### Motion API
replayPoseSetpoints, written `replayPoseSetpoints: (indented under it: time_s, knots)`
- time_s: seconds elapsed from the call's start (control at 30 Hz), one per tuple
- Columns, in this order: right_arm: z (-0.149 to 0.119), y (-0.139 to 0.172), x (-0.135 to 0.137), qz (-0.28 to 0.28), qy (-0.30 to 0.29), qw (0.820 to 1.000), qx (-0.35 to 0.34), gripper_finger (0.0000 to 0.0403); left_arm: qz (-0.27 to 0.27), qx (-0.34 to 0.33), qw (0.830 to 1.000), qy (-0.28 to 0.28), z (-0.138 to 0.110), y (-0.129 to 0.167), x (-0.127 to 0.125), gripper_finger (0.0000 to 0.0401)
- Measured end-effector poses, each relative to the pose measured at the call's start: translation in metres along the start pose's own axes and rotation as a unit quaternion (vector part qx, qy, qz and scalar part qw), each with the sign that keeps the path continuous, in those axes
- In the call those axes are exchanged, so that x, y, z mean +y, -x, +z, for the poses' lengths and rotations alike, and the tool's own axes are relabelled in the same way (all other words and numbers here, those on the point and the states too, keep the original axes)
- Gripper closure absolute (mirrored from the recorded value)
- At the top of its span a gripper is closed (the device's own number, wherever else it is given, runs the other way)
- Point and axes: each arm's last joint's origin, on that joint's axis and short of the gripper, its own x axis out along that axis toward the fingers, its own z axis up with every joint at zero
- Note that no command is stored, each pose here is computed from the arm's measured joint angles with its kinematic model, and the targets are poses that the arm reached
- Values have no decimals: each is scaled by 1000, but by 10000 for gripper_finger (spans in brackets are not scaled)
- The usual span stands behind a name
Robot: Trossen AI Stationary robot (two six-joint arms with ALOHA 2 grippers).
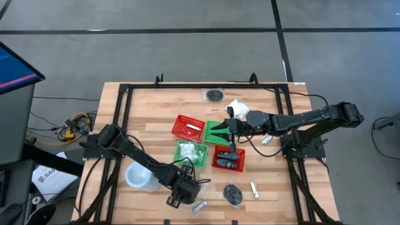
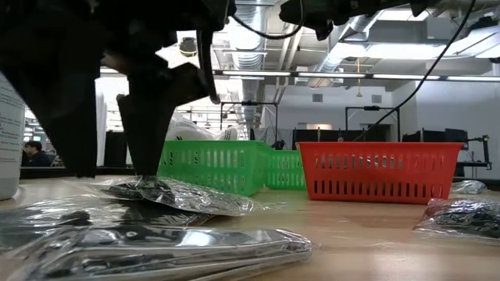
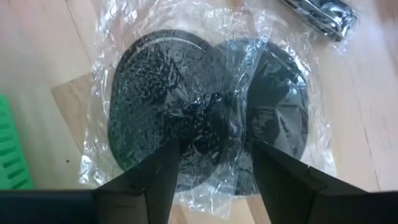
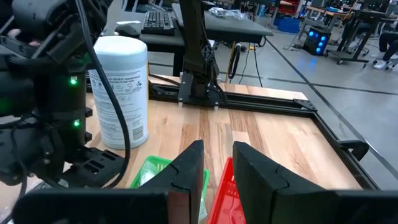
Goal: Pick & Place Travel size toiletries
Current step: Put the black hairbrush into the top right green bin
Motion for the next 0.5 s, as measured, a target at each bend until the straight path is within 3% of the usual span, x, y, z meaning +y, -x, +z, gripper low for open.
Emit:
replayPoseSetpoints:
  time_s: [0.27,0.5]
  knots:
    - [0,0,0,0,0,1000,0,326,23,9,1000,0,-9,-9,2,232]
    - [0,0,0,0,0,1000,0,326,44,12,999,1,-16,-14,4,319]
